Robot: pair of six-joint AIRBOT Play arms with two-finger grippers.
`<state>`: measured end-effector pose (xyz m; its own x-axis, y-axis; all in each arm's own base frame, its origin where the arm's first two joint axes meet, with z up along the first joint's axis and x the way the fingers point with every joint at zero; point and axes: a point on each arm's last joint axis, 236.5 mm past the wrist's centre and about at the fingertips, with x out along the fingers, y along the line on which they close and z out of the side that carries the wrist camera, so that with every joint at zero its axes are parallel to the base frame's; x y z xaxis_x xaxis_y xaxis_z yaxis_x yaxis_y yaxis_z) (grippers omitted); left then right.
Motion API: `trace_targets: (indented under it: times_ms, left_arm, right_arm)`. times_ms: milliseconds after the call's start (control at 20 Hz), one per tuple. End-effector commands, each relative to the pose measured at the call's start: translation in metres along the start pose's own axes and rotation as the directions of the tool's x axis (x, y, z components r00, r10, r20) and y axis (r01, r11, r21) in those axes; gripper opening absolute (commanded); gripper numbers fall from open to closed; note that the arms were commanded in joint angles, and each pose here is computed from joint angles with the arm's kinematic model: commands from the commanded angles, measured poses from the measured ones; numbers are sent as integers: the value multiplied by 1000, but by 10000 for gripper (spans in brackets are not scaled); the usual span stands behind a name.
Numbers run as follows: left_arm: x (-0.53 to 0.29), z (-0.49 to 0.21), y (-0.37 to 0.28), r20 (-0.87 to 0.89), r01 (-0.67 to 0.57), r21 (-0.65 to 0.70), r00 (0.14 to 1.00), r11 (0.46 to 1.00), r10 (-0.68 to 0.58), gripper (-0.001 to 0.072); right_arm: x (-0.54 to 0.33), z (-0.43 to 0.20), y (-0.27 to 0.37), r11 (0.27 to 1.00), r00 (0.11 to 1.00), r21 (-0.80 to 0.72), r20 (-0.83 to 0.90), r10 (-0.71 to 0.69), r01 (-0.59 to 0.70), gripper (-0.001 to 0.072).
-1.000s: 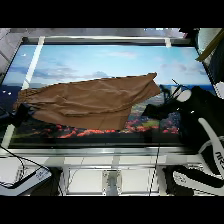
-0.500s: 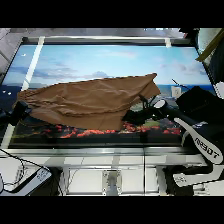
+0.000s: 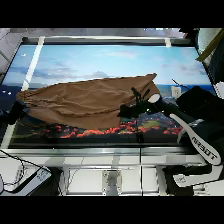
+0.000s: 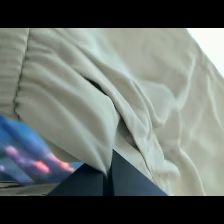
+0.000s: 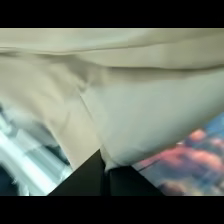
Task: Fold the clothes and pants, and hang the long-sleeved shirts on hangers.
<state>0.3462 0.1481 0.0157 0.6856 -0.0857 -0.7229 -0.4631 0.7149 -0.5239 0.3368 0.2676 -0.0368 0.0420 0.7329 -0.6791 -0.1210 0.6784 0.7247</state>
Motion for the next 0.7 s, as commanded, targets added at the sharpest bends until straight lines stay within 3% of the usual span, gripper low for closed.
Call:
trace_targets:
  times_ms: [0, 150, 300, 350, 450, 500, 650]
  left_arm:
    - [-24, 17, -15, -6, 15, 64, 1000, 998, -15, 17]
    - [-34, 20, -34, -9, 46, 107, 999, 993, -45, 17]
    - [-30, 14, -40, -31, 51, 128, 998, 990, -48, 17]
    - [-30, 13, -40, -34, 53, 128, 998, 990, -49, 17]
    - [-30, 13, -40, -34, 52, 129, 998, 990, -48, 18]
    - [-30, 14, -40, -34, 52, 129, 998, 990, -48, 17]
    - [-30, 14, -39, -34, 48, 131, 998, 990, -44, 18]
  right_arm:
    - [-77, 9, 43, 994, 1000, -112, 3, -11, 11, 15]
    - [-135, 47, 101, 963, 972, -261, 233, -8, 71, 15]
    - [-108, 48, 111, 932, 970, -335, 234, -60, 138, 49]
    - [-88, 46, 104, 930, 976, -337, 201, -83, 149, 135]
    - [-43, 52, 83, 939, 982, -306, 154, -112, 155, 396]
    - [-25, 59, 67, 950, 981, -267, 144, -127, 162, 449]
    - [4, 57, 20, 969, 982, -162, 58, -179, 186, 448]
